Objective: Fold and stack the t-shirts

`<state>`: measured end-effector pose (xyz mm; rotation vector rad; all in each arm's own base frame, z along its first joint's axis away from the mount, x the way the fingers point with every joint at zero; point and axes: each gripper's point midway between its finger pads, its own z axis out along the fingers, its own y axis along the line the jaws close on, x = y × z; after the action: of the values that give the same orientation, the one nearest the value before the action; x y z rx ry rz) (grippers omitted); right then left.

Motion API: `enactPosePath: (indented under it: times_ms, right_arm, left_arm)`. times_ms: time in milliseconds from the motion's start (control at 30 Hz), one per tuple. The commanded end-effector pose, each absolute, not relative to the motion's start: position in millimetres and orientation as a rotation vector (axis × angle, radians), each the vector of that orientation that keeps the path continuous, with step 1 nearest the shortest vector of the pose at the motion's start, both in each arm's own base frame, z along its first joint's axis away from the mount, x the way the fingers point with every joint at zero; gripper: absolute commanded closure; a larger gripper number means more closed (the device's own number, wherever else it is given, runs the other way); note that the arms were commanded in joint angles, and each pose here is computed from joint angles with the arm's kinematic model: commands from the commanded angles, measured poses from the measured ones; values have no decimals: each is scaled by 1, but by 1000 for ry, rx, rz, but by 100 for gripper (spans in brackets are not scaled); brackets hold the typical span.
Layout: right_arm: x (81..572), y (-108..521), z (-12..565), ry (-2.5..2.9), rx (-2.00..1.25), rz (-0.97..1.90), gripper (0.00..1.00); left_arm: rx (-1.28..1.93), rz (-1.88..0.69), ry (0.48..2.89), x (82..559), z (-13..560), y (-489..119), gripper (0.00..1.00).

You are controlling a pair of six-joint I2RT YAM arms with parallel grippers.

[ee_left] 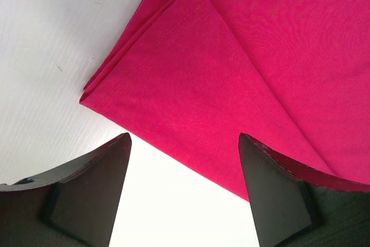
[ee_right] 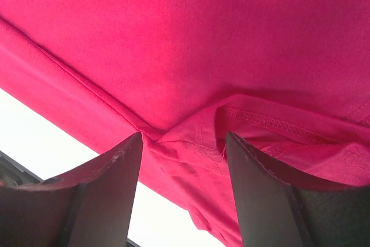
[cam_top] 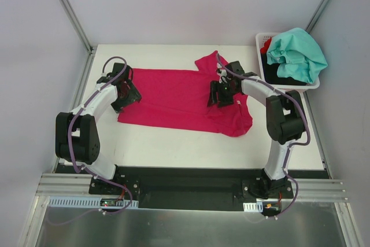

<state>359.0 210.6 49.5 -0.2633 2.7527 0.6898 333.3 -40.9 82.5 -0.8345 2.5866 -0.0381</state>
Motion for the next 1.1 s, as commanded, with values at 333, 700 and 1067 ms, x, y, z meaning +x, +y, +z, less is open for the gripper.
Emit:
enactPosePath:
  times_ms: [333, 700, 1067]
  right_arm:
    - [364, 221, 54, 2751, -288, 777, 37]
    - [375, 235, 66, 2751, -286, 819, 37]
    - [368, 244, 66, 2792, -279, 889, 37]
  left_arm:
    - [-800, -30, 2577, 334, 93, -41, 25]
    - [-799, -25, 2578, 334, 93, -41, 25]
    - [-792, -31, 2575, 335, 95, -41, 25]
